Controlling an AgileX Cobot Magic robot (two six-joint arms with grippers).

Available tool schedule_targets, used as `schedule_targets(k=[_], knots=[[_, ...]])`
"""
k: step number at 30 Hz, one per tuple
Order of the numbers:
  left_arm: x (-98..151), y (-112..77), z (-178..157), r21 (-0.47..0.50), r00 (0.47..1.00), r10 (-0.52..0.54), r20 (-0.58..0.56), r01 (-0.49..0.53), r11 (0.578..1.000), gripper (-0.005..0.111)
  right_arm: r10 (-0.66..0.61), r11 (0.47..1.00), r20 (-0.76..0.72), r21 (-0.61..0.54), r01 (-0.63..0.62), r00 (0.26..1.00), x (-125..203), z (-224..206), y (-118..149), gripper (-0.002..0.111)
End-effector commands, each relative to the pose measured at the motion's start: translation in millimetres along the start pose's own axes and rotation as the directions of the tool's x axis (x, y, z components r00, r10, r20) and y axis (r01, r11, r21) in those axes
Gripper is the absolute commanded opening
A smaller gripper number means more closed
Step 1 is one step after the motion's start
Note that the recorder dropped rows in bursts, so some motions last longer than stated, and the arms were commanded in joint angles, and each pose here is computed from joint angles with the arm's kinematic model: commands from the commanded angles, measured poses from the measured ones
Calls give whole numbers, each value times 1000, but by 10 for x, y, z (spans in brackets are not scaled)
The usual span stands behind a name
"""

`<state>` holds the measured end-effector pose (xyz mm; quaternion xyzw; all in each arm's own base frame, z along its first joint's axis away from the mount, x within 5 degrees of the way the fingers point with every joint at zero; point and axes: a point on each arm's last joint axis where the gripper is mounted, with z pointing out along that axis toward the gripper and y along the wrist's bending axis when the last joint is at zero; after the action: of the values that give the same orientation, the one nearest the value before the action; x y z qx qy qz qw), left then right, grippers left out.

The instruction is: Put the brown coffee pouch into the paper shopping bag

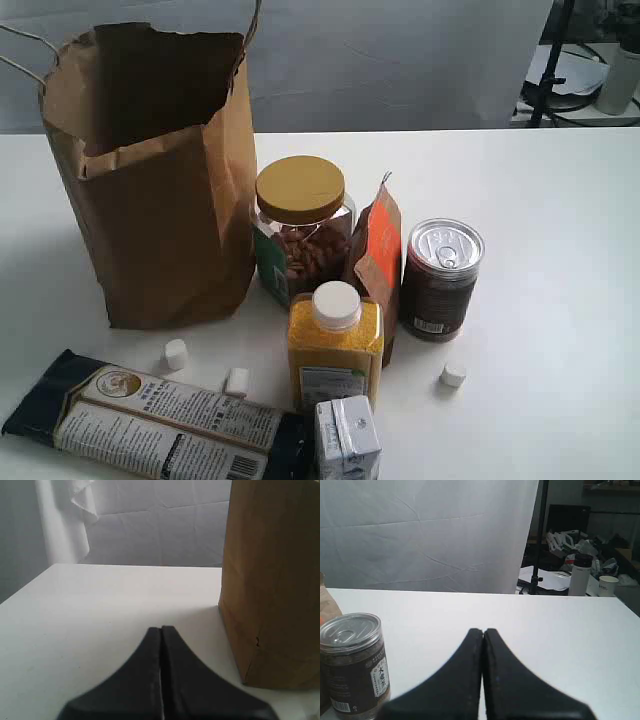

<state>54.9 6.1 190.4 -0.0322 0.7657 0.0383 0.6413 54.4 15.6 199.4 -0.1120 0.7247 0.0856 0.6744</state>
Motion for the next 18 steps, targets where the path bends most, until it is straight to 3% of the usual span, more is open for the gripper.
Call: schedule_targets(k=[1,14,16,18], knots=[[6,3,0,-5,1000,1,4,-1,1000,0,-1,1000,19,2,1,1000,-7,-3,-1,0],[6,3,0,-5,1000,1,4,-1,1000,0,32,999,36,-1,-32,999,-22,-4,1,0],[6,3,0,-5,1000,1,4,-1,1000,0,187,982,85,-22,-186,979,-70,-7,6,0],[6,3,0,-5,1000,1,4,-1,1000,0,372,928,187,-58,-368,909,-168,-21,-14,0]])
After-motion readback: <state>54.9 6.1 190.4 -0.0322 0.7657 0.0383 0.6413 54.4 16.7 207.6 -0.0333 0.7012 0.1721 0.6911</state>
